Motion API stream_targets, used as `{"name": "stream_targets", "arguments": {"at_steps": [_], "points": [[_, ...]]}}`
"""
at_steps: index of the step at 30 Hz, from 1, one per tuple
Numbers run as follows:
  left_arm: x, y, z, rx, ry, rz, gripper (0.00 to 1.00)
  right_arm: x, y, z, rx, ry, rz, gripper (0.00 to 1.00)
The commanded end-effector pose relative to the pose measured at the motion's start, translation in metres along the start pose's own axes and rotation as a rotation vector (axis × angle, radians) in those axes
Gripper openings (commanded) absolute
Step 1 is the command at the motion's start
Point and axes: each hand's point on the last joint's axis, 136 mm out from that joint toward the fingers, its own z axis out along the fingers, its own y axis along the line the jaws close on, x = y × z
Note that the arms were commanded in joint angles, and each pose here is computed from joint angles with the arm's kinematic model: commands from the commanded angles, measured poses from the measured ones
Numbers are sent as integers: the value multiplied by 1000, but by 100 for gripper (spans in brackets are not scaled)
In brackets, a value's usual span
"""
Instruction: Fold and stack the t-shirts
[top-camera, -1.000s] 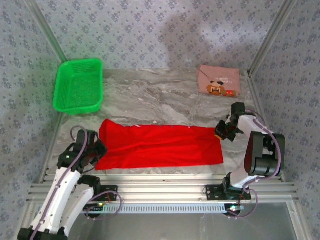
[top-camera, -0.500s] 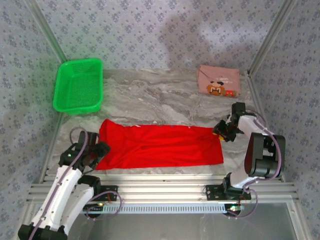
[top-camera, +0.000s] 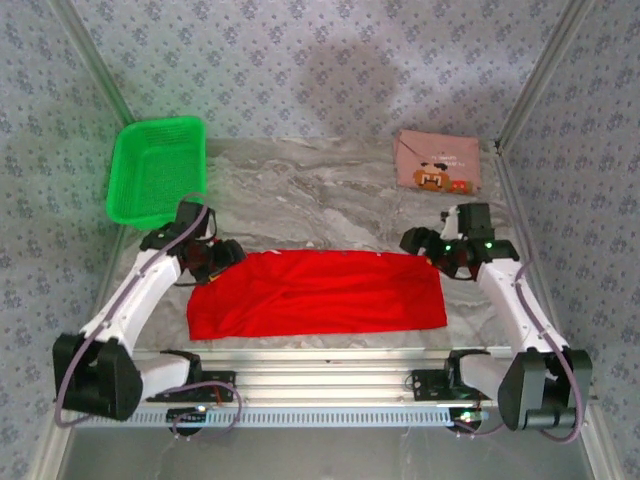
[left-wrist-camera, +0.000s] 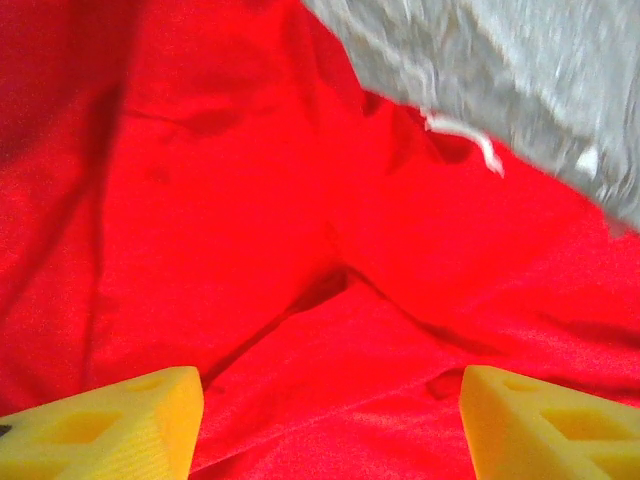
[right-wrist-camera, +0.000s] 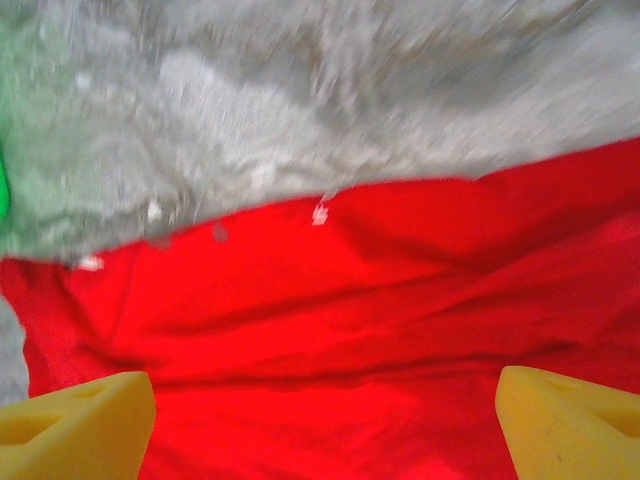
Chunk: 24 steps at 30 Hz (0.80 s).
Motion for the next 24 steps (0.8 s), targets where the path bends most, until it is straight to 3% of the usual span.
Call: {"name": "stream_targets", "arguments": {"at_steps": [1, 14, 24], "points": [[16, -17, 9, 72, 122, 154, 64, 24, 14, 6, -53, 73, -48, 92], [28, -12, 57, -105, 223, 377, 55, 46, 104, -27, -279, -59, -373, 100], [26, -15, 73, -184, 231, 468, 45, 67, 117, -29, -283, -45, -424, 100]]}}
